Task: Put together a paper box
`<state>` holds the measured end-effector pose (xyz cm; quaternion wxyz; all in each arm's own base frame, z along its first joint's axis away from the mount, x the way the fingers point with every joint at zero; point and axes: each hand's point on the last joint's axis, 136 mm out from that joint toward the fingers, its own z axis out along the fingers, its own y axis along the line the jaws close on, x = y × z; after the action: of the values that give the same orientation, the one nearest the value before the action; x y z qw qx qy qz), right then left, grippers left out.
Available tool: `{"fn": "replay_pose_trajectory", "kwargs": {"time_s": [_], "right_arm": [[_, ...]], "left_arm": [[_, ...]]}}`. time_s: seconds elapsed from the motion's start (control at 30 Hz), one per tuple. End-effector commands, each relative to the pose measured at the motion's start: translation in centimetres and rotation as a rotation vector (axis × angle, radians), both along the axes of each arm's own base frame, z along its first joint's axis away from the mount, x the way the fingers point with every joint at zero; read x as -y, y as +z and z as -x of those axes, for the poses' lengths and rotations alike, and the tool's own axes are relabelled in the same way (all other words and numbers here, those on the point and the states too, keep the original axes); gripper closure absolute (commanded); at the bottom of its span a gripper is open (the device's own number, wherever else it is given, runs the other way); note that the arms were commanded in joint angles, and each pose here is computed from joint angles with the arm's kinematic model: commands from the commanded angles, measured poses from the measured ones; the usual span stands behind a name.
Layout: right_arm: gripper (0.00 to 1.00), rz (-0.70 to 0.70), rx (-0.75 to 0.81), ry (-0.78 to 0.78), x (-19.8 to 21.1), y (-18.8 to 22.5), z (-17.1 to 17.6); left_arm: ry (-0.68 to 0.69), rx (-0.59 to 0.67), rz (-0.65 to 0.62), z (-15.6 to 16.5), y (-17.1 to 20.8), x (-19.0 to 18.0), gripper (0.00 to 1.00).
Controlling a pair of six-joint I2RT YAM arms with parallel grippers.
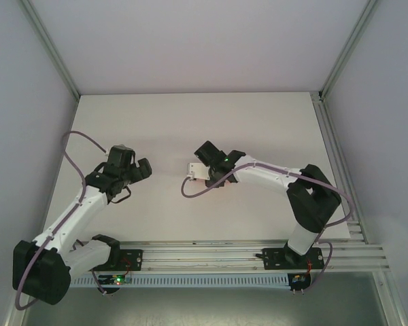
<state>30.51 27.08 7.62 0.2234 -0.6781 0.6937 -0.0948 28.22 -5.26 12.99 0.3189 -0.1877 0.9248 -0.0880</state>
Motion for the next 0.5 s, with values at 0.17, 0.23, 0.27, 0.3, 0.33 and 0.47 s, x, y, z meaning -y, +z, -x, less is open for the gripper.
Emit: {"fn": "replay_pose_trajectory", "kwargs": {"time_s": [0.17, 0.23, 0.27, 0.3, 0.33, 0.47], "right_arm": [[0.65, 0.076, 0.491, 0.088, -2.9, 2.4, -8.1], [0.66, 0.071, 0.526, 0.119, -3.3, 1.7, -8.2], [0.66, 0.057, 0.538, 0.128, -3.5, 1.5, -8.0], [0.65, 0.045, 0.538, 0.134, -3.6, 1.3, -7.8], [0.62, 0.040, 0.525, 0.141, -3.6, 0.9, -7.4], [0.42, 0.060, 0.440, 0.133, -2.9, -1.2, -5.0]], "left_arm": [[0.095, 0.076, -0.043, 1.9, 1.3, -2.6, 0.00], [0.104, 0.089, -0.041, 2.2, 1.4, -2.8, 0.00], [0.100, 0.096, -0.035, 2.2, 1.4, -2.7, 0.00], [0.098, 0.099, -0.031, 2.3, 1.4, -2.6, 0.00], [0.098, 0.101, -0.026, 2.3, 1.4, -2.6, 0.00], [0.096, 0.091, 0.006, 1.9, 1.0, -2.0, 0.00]]}}
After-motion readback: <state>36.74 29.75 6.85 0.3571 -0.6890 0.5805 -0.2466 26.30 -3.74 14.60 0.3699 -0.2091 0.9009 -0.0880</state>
